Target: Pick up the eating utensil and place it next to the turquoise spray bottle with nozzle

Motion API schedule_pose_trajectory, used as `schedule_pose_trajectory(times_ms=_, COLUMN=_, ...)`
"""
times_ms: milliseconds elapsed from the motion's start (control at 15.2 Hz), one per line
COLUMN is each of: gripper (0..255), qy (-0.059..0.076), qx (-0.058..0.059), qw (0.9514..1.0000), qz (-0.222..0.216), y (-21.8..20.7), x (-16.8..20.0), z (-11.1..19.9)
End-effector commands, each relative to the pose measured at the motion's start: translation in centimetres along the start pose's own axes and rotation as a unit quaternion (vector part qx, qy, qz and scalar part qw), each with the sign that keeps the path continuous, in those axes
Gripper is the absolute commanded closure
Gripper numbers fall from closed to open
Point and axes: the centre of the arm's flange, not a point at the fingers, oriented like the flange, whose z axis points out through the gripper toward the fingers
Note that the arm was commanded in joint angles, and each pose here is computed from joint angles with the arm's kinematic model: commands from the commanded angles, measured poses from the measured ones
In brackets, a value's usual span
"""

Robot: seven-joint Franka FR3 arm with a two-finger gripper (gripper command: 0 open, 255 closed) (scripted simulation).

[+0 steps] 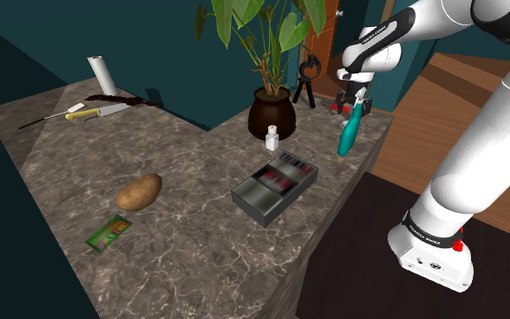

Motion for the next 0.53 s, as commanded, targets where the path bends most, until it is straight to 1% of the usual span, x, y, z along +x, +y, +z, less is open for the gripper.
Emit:
schedule_pose_trajectory(times_ms=0, gripper=0, qy=0.000, qx=0.000, qw=1.0000, qz=0.000, y=0.1, x=-0.1, z=-2.6)
schedule_pose_trajectory(times_ms=66, gripper=0, qy=0.000, qx=0.000, qw=1.0000, qz=0.000, y=0.1, x=-0.1, z=-3.7)
schedule_pose_trajectory(times_ms=462, gripper=0, qy=0.000, qx=0.000, qw=1.0000, qz=0.000, y=0.1, x=-0.1, z=-3.7)
